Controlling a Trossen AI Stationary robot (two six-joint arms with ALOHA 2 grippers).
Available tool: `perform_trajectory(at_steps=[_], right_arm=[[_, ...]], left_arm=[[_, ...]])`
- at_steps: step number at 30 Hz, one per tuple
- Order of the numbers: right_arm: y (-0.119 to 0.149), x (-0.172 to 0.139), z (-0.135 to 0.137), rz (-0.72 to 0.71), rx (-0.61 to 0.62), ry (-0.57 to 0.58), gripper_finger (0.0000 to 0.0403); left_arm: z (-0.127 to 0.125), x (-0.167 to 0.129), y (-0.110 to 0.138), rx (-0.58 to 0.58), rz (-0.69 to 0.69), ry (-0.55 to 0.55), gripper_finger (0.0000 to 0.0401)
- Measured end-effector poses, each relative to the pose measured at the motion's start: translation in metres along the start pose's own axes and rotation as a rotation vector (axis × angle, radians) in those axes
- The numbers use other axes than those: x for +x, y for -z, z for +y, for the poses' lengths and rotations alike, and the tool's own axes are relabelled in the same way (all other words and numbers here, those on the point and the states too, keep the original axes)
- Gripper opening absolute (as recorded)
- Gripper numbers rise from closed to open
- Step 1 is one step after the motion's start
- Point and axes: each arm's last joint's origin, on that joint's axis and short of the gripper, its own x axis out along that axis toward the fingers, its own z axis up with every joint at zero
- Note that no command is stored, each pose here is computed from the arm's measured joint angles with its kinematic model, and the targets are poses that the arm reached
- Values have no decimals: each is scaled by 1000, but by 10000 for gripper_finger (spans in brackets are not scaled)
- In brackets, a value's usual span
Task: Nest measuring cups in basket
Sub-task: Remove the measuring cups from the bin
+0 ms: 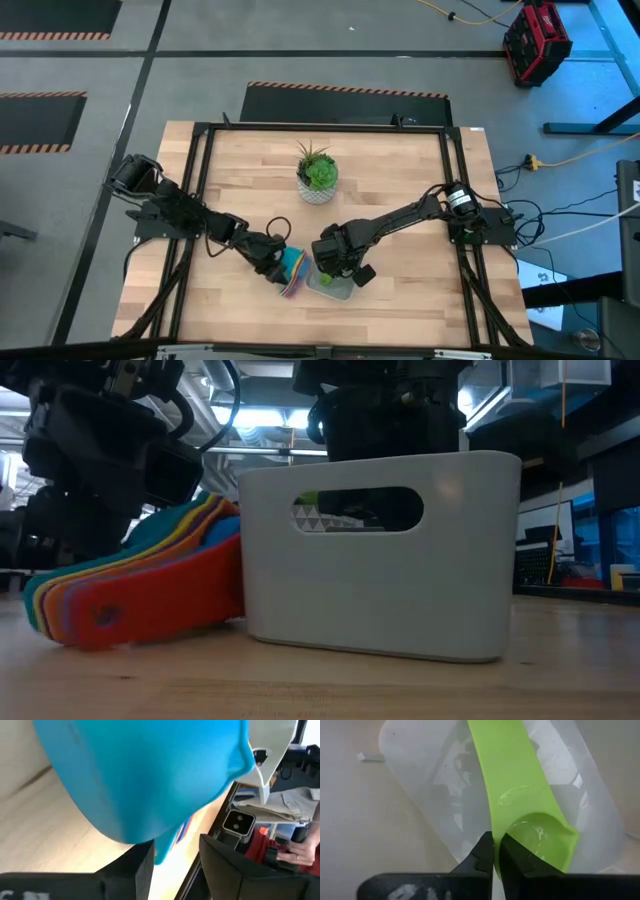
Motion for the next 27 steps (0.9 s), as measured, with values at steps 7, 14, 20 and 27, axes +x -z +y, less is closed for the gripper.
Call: perform_trajectory(at_steps=[7, 14, 20, 27], right_arm=[[0, 0, 0, 0, 0, 0, 16], [0, 0, 0, 0, 0, 2, 16], [0, 0, 0, 0, -3, 3, 16], [1, 0, 0, 13, -2, -2, 16]], left_arm=[[-2, -1, 1, 6, 38, 14, 148], [-5, -3, 2, 32, 37, 37, 148], [-9, -7, 7, 55, 73, 51, 147], [-20, -20, 14, 78, 70, 93, 147]])
